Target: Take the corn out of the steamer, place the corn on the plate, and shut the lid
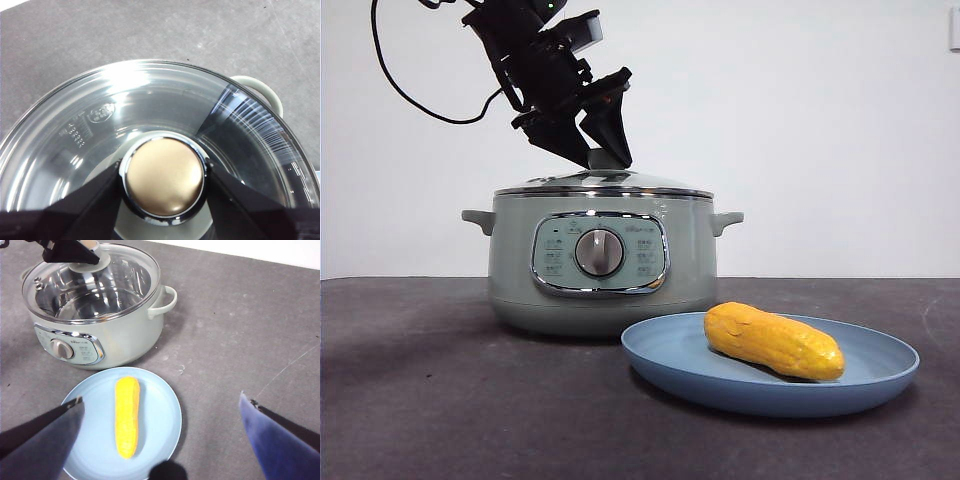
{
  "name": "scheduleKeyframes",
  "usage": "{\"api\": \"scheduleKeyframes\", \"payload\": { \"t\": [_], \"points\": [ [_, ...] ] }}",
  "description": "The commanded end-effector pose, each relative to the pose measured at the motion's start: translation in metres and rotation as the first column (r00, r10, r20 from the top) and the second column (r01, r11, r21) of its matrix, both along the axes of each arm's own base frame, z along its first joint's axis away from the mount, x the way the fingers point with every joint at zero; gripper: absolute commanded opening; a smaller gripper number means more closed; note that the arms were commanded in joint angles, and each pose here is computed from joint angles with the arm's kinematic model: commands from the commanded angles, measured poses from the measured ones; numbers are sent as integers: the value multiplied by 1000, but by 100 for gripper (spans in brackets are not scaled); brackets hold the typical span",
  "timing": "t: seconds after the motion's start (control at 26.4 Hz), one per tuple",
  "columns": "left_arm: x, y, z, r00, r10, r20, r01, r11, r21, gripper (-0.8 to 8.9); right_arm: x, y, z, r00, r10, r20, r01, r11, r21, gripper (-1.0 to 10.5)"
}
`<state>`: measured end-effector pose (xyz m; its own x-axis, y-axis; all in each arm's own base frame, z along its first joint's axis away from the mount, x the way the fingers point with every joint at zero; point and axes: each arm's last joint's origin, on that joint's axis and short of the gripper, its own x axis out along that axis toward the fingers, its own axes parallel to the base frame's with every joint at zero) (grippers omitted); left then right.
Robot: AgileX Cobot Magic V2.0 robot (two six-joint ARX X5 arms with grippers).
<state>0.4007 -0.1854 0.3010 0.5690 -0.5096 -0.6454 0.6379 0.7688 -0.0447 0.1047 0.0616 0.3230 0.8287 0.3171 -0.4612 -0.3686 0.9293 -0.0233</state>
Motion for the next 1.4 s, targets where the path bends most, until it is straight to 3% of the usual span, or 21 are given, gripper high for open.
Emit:
{"api": "scheduleKeyframes", "payload": {
  "t": [0.04, 0.19, 0.23, 0.38, 0.42, 1.02, 1.25, 1.4],
  "points": [
    [3, -5, -18, 998, -14, -59, 16, 999, 29, -8, 0, 0, -1, 1000, -3, -1, 3, 1000, 5, 567],
    [1, -4, -20, 996, -11, -91, 15, 999, 40, 29, 0, 0, -1, 1000, -3, -1, 3, 1000, 5, 567],
    [1, -3, -21, 995, -8, -98, 12, 999, 42, 79, 0, 0, -1, 1000, 0, -1, 0, 1000, 6, 567],
    [1, -1, -20, 995, -3, -98, 7, 999, 43, 445, 0, 0, -1, 1000, 0, -2, 0, 1000, 6, 567],
    [1, -1, -19, 996, -3, -93, 7, 999, 40, 480, 0, 0, -1, 1000, 0, -2, 0, 1000, 6, 567],
    [-23, 12, 34, 1000, 14, 12, -14, 1000, -18, 475, 0, 0, -1, 1000, 1, -7, -1, 1000, 3, 567],
    [-62, 29, 76, 1000, 27, -4, -27, 999, -37, 470, 0, 0, -1, 1000, 5, -10, -4, 1000, 4, 567],
    [-101, 44, 100, 998, 23, -60, -24, 1000, -16, 468, -1, 2, -2, 997, 68, -32, -67, 997, 33, 567]
  ]
}}
